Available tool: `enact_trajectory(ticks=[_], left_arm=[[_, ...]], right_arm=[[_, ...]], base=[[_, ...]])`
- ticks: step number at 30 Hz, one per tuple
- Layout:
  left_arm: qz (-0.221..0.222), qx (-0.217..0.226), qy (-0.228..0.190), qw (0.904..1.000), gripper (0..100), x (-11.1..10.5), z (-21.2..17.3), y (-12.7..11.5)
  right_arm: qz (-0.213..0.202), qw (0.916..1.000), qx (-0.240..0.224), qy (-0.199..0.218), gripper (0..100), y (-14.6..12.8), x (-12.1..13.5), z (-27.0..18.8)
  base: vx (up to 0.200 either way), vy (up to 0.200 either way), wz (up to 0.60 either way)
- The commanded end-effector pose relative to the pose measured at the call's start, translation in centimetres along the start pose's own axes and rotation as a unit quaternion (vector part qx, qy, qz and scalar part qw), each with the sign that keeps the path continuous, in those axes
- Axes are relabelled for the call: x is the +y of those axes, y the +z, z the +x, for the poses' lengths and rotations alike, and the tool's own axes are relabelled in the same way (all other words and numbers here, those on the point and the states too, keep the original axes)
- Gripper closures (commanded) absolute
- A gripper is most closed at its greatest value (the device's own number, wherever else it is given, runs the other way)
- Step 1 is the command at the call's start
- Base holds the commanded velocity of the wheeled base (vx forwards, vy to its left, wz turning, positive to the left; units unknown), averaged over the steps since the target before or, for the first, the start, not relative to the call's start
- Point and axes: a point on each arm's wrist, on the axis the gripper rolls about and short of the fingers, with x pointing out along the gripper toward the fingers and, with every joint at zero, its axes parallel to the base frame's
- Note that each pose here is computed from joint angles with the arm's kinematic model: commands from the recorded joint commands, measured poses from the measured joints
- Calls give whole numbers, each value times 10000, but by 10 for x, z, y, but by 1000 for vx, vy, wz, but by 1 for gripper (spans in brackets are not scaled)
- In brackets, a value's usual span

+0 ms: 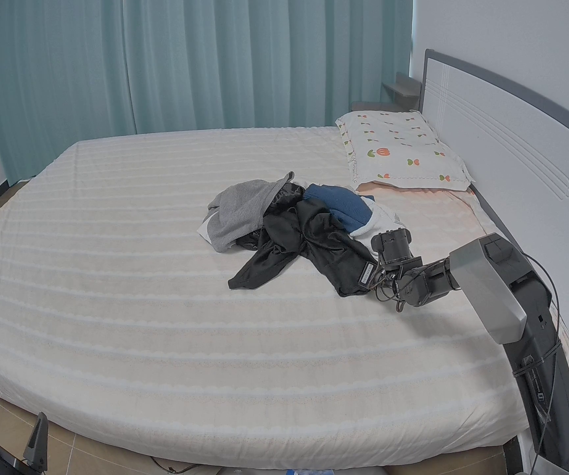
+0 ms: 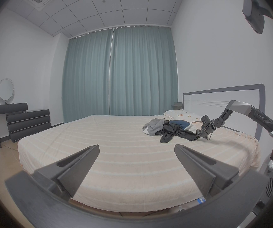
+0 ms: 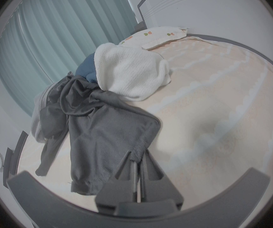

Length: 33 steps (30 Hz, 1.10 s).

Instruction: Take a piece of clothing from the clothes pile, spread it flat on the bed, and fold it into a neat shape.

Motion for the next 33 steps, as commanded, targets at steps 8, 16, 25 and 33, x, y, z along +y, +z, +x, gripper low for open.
enact_trajectory(ticks=[8,16,25,33], left_arm=[[0,-6,3,10000,0,0,0,-4],[0,1,3,10000,0,0,0,-5],[15,1,3,10000,0,0,0,-5],[107,-7,-58,9999,0,0,0,-5]], right_arm=[[1107,9884,577,866,100,30,14,-87],[1580,9655,1015,1803,100,22,-19,-173],[1464,9465,427,2844,100,25,-24,-273],[1357,9150,16,3801,100,45,-37,-358]], base=[[0,0,0],[0,0,0],[0,0,0],[0,0,0]])
